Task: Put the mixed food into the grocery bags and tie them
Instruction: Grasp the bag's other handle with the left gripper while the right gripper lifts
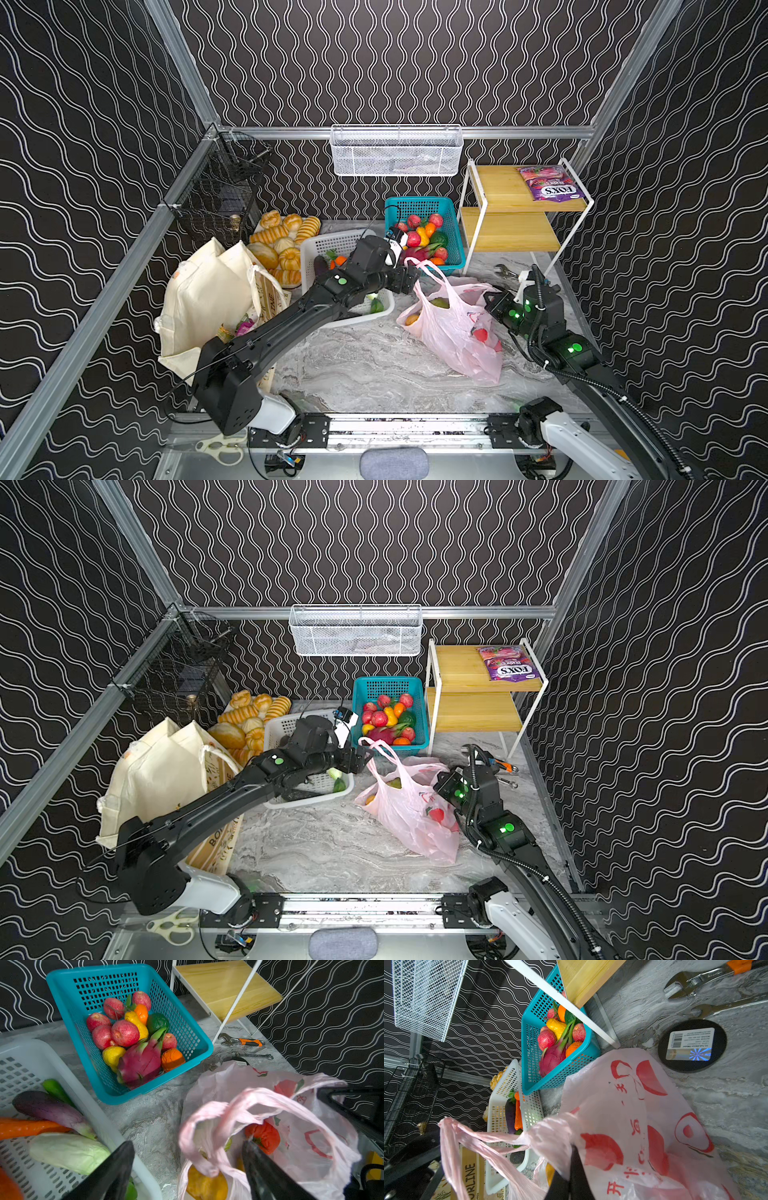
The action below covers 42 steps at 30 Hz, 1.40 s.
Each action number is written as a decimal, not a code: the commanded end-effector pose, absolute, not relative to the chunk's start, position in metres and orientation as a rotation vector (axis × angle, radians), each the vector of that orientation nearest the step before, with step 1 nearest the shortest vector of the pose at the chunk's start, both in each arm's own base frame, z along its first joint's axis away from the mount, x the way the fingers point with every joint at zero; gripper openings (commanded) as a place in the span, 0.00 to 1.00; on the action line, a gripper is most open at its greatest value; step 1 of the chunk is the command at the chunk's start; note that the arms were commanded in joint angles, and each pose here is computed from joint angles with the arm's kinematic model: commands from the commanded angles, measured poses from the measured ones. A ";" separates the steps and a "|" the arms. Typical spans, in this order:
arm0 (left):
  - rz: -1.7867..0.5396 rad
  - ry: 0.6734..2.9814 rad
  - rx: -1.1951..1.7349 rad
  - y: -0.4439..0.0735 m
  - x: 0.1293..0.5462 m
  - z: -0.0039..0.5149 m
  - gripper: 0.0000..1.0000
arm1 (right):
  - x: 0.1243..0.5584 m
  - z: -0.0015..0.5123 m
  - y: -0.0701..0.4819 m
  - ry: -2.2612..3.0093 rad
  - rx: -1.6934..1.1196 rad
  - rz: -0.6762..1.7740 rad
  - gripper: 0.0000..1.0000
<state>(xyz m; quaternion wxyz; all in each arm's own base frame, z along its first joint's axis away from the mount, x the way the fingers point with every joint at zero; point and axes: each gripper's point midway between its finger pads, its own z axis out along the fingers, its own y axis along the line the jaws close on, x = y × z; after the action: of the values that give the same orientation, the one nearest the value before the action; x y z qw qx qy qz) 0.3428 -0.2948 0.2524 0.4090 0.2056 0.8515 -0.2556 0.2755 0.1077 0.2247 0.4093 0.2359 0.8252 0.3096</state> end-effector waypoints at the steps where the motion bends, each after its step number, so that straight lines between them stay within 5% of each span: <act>1: -0.870 2.107 0.614 -0.314 0.337 0.261 0.82 | 0.276 0.229 0.109 2.063 0.595 0.802 0.00; 9: -1.193 2.025 0.767 -0.342 0.331 0.268 0.63 | 0.278 0.228 0.111 2.073 0.580 0.800 0.00; 17: -1.189 1.963 0.770 -0.332 0.317 0.297 0.01 | 0.280 0.233 0.114 2.073 0.544 0.798 0.00; 22: -1.235 1.916 0.774 -0.325 0.295 0.335 0.00 | 0.281 0.243 0.127 2.092 0.431 0.838 0.04; 29: -1.248 1.954 0.807 -0.332 0.249 0.388 0.00 | 0.280 0.276 0.137 2.086 0.241 0.816 0.52; 33: -1.219 2.015 0.703 -0.325 0.243 0.411 0.00 | 0.280 0.311 0.124 2.013 0.183 0.711 0.69; 38: -1.139 2.129 0.590 -0.314 0.247 0.421 0.00 | 0.263 0.369 0.138 1.823 -0.085 0.748 0.82; 42: -1.239 2.145 0.563 -0.328 0.240 0.434 0.00 | 0.223 0.402 0.179 1.640 -0.454 0.952 0.82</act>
<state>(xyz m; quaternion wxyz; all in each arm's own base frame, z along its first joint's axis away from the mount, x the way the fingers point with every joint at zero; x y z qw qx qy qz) 0.2425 -0.3270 0.4368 0.3269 0.2450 0.7901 -0.4570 0.2500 0.1477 0.3732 0.5436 -0.0597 0.7605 0.3500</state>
